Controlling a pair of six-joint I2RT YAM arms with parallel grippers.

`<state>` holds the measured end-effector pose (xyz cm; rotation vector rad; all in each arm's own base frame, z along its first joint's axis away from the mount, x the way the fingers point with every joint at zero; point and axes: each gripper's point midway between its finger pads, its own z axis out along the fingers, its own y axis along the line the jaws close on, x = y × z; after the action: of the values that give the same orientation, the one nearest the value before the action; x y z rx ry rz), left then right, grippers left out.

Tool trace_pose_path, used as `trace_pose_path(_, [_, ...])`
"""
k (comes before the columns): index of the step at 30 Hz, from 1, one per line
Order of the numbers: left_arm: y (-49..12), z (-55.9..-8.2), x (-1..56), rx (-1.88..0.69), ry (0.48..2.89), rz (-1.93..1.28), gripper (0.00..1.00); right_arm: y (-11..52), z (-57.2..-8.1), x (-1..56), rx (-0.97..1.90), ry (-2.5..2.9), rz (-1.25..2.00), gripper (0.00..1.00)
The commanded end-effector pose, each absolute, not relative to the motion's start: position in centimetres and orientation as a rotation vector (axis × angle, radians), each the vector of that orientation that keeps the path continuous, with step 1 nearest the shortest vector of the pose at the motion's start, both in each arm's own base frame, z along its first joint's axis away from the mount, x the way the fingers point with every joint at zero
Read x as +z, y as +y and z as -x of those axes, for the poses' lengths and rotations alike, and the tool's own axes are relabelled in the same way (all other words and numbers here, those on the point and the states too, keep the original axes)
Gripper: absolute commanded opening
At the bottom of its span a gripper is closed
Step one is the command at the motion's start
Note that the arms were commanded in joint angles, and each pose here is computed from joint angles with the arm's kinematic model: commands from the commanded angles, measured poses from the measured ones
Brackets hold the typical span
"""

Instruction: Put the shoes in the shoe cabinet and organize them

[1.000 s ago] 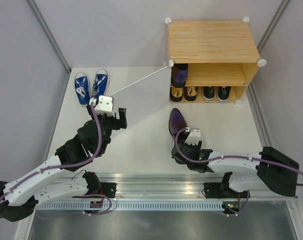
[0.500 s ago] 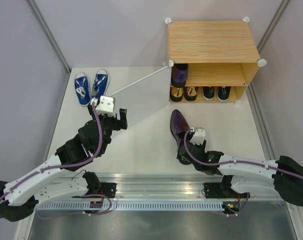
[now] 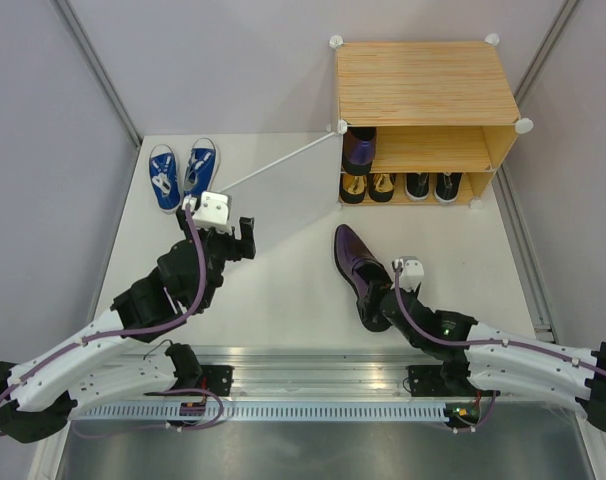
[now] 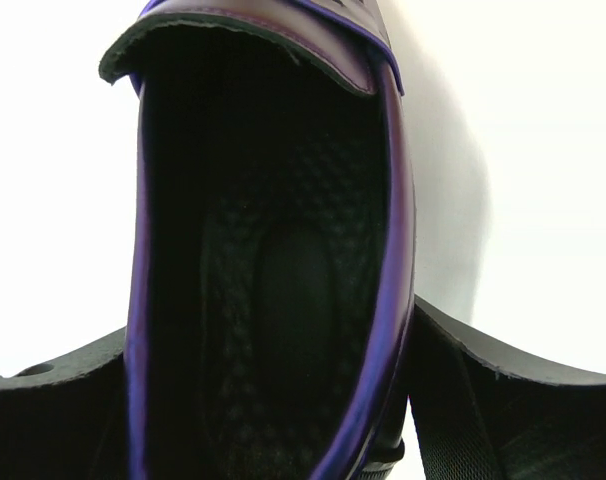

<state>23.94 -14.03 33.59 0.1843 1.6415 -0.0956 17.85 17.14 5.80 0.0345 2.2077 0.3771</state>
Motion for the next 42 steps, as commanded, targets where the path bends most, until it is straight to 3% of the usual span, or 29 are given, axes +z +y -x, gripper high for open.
trace_pose_path(1, [-13.7, -24.1, 34.3, -0.088, 1.627, -0.167, 0.85, 19.6, -19.0, 10.3, 0.569, 2.061, -0.047, 0.01])
trace_pose_path(15, [-13.4, -24.0, 34.4, -0.083, 1.621, -0.161, 0.85, 18.5, -19.8, 14.5, 0.619, 1.9, -0.101, 0.01])
trace_pose_path(31, [-13.6, -24.0, 34.4, -0.091, 1.622, -0.167, 0.86, 8.9, -21.7, 22.4, 0.254, 1.658, -0.354, 0.01])
trace_pose_path(42, [-13.7, -24.0, 34.3, -0.087, 1.623, -0.177, 0.86, 10.1, -27.9, 25.8, 0.156, 1.675, -0.252, 0.01])
